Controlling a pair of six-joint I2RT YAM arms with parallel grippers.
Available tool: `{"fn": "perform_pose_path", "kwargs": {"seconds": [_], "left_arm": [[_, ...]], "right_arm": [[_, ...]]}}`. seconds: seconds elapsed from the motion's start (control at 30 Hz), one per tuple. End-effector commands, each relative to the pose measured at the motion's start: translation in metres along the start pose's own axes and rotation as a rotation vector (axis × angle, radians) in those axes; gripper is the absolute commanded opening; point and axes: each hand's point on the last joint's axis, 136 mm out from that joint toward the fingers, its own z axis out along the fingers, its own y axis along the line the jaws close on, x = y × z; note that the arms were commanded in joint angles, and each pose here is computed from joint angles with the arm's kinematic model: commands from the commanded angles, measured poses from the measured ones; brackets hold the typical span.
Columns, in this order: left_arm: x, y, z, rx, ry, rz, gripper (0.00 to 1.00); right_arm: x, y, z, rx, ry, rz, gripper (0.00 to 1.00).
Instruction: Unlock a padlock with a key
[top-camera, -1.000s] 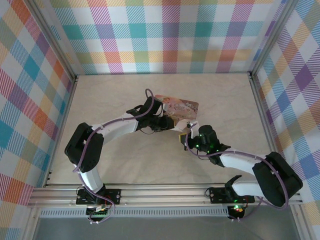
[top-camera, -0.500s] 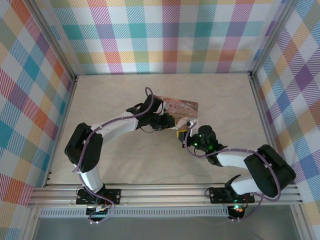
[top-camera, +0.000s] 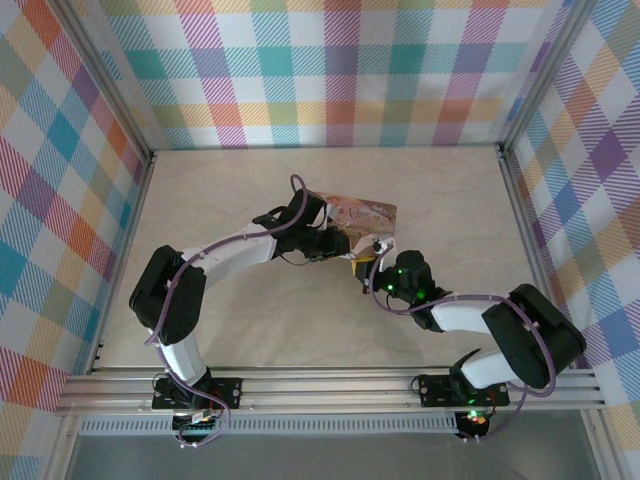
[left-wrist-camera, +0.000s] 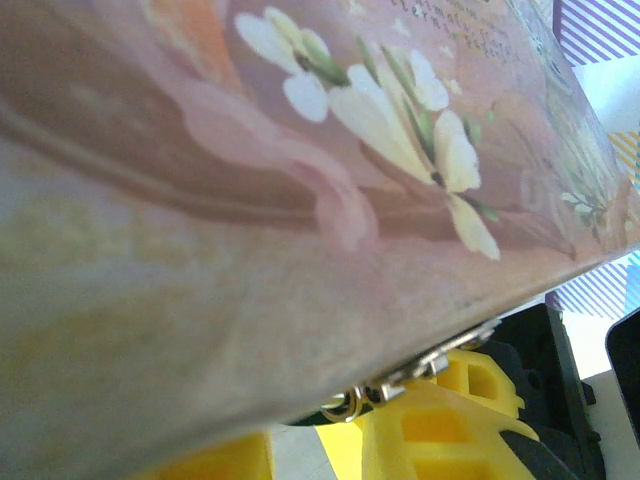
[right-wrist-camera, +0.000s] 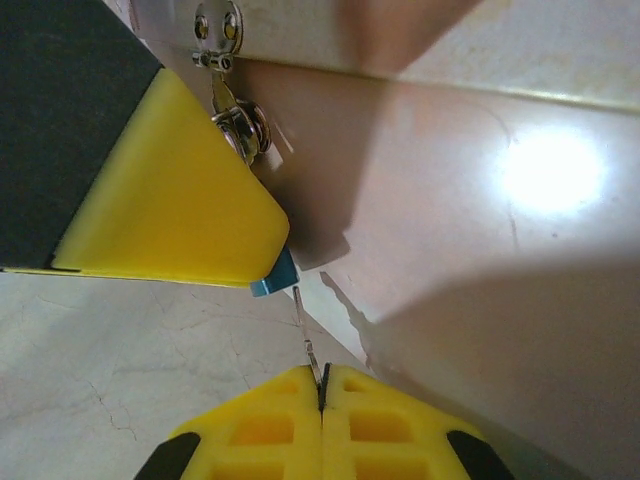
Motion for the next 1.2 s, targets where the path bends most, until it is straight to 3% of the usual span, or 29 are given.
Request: {"fn": "perform_pose_path", "kwargs": {"seconds": [0.0, 1.17], "left_arm": [[-0.004, -0.026, -0.005, 0.061, -0.007, 0.026, 0.19], [-0.003, -0.029, -0.006, 0.076, -0.004, 0.013, 0.18]], "right_arm": [[-0.011, 0.011, -0.001, -0.046, -0.037, -0.002, 0.02], [-0.031, 0.016, 0.002, -0.061, -0.100, 0.002, 0.02]]}}
